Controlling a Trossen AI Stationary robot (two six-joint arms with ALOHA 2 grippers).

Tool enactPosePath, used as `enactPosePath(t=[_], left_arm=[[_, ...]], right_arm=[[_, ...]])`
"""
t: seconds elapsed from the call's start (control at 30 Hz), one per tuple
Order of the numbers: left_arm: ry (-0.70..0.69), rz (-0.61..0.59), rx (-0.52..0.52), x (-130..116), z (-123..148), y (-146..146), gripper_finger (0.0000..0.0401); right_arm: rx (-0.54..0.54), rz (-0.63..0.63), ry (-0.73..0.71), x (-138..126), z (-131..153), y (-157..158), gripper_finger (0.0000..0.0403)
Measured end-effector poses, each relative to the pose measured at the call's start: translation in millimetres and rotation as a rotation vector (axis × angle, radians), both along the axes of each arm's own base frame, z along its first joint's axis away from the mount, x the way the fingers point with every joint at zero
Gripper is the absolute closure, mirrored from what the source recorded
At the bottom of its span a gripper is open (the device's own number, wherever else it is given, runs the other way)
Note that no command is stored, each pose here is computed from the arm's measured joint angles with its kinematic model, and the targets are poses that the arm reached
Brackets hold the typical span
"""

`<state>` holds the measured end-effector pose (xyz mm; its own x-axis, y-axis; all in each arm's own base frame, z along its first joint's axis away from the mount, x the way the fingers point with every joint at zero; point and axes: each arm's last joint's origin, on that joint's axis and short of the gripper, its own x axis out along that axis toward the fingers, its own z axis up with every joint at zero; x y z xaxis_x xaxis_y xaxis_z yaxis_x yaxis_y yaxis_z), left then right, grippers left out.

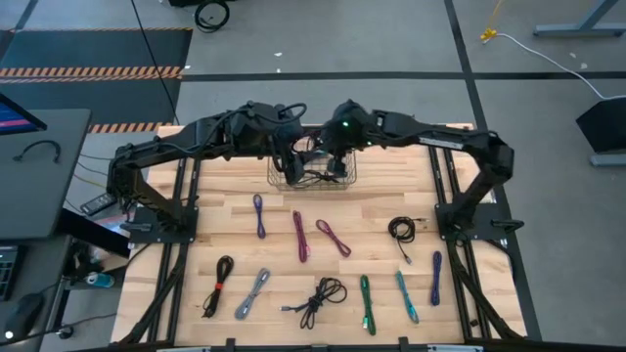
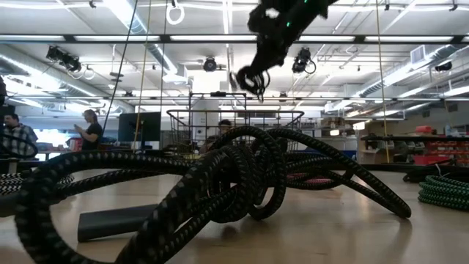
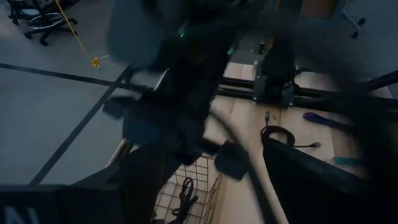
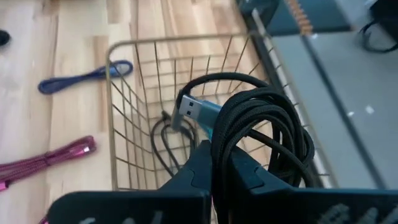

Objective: Pick and place USB-C Cables
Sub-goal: Put the black charger cable into the wire basket

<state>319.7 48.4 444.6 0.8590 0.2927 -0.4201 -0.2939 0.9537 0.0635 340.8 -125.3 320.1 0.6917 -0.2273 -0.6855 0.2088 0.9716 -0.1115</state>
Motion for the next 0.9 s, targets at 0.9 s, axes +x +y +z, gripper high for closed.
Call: enactPosePath(t=[0.9], left_arm=[[0.067, -0.015, 0.032, -2.8, -4.4, -0.2, 0.0125]], right_arm=[[0.204, -0.019, 0.072, 16.4, -72.4, -64.8, 0.0385]])
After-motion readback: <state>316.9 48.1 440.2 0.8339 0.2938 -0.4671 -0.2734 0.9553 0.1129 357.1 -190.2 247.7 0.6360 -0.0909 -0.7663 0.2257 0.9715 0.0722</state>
